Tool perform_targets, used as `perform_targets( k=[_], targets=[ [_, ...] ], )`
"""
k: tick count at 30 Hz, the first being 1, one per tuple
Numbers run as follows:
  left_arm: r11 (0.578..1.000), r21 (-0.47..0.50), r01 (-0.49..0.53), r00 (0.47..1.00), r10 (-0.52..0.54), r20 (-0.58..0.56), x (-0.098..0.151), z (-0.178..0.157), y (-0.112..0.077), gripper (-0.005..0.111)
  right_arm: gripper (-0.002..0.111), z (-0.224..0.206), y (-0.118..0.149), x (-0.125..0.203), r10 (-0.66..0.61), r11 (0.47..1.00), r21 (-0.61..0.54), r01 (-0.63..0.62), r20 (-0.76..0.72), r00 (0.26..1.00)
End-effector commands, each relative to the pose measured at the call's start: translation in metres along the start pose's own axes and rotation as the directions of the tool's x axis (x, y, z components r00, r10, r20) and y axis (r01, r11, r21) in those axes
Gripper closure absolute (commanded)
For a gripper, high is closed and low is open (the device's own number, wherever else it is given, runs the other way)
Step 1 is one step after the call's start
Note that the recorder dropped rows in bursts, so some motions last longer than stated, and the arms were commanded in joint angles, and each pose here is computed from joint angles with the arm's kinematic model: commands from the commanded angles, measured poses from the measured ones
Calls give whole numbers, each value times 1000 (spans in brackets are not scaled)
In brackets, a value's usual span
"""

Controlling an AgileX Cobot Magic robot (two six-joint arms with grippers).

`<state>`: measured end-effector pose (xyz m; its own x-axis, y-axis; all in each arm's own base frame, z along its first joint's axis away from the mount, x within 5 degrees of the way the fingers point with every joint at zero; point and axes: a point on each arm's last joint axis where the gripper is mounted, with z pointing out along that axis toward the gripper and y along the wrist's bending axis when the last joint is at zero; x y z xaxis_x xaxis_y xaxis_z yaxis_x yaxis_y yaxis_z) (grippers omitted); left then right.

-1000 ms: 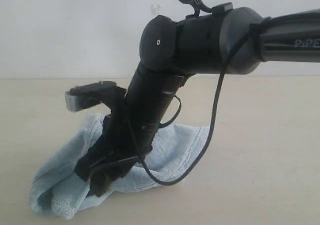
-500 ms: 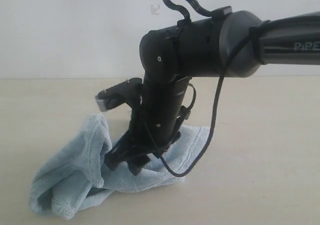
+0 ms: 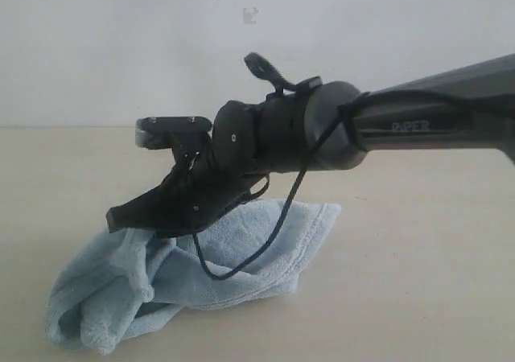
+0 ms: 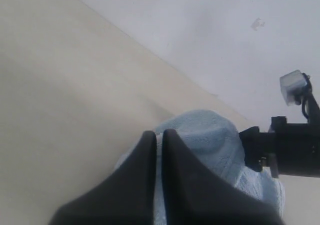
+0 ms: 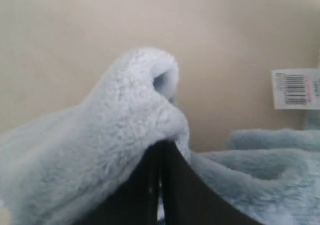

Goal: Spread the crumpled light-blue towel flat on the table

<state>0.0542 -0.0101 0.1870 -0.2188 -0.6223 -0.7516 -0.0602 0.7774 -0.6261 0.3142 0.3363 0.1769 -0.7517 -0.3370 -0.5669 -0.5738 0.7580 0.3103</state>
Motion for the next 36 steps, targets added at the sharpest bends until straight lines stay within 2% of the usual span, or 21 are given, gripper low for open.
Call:
perform_targets(
  k=[1,5,9,14,19,23,29,32,36],
  targets=[
    [1000,5,2,1000,-2,-1,1,0,0,103,107,10,33,12,-221,966,-130,222,24,975],
    [1000,6,4,1000,-4,-1,0,0,0,103,107,10,62,16,-395,891,-203,407,95,914],
    [1000,5,-2,1000,2,-3,1,0,0,103,107,5,70,14,-407,882,-205,424,121,905],
    [998,5,-60,998,60,-4,1,0,0,103,107,-19,58,-4,-348,909,-192,371,142,927],
    [998,5,-64,998,64,-6,1,0,0,103,107,-52,18,-26,-272,949,-130,287,123,954],
    [998,5,-64,998,64,-8,1,0,0,103,107,-65,-23,-24,-196,976,-108,192,-33,980],
    [997,5,-76,997,76,-7,1,0,0,103,107,-60,-74,10,-143,987,23,156,-282,949],
    [995,5,-104,994,105,-7,1,0,0,103,107,-54,-74,33,-157,986,-8,166,-369,916],
    [995,5,-104,994,105,-7,1,0,0,103,107,-43,-48,61,-286,958,-107,266,-438,852]
  ],
)
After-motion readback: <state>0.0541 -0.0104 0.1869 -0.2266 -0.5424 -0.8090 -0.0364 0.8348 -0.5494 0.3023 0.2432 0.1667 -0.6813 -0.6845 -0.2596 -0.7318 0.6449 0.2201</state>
